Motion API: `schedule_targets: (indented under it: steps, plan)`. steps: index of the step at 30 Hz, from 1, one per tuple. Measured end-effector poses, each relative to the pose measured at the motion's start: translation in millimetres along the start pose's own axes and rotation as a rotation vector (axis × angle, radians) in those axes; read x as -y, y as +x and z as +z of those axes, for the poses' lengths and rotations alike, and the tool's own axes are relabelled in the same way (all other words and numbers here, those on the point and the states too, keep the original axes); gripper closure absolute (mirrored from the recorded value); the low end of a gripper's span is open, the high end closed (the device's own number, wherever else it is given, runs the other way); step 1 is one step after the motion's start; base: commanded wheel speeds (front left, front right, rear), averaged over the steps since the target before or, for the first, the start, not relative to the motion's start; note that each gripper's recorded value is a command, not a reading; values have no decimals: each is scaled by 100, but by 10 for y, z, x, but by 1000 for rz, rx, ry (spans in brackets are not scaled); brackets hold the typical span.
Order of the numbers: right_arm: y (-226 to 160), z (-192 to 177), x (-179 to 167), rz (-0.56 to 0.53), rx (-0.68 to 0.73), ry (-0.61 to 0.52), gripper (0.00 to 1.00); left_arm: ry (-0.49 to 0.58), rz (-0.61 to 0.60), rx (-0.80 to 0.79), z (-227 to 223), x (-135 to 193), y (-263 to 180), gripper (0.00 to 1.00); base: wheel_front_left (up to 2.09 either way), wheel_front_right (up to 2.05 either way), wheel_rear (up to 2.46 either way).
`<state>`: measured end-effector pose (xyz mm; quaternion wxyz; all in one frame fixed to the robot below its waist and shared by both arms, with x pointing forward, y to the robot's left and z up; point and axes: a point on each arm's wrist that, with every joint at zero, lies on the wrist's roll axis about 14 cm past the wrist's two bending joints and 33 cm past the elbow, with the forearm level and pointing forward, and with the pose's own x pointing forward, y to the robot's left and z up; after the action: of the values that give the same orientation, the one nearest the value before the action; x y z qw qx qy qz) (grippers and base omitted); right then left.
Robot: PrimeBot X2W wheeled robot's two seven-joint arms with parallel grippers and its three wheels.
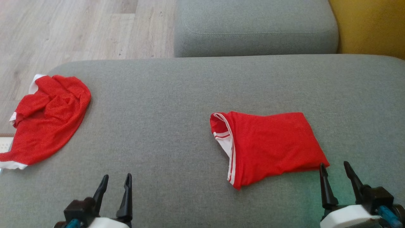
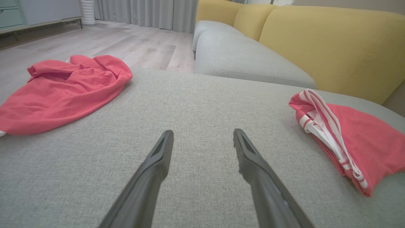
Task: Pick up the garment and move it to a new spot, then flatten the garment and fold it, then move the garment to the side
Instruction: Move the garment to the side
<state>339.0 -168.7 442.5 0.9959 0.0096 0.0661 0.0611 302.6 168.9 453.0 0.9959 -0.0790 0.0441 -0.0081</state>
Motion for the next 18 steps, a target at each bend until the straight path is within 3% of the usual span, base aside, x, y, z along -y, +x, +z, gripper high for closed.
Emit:
schedule_targets:
  steps: [7,13,18]
  plan:
    - [66,-12,-23,4,-6,35,0,-1,9,-16,-45,-25,0,0,0,0,0]
    - [516,190,-1,28,-80,84,0,-3,18,-47,-123,-46,17,0,0,0,0]
    - [917,146,52,43,-286,71,0,-4,5,-63,-153,-2,145,0,0,0,0]
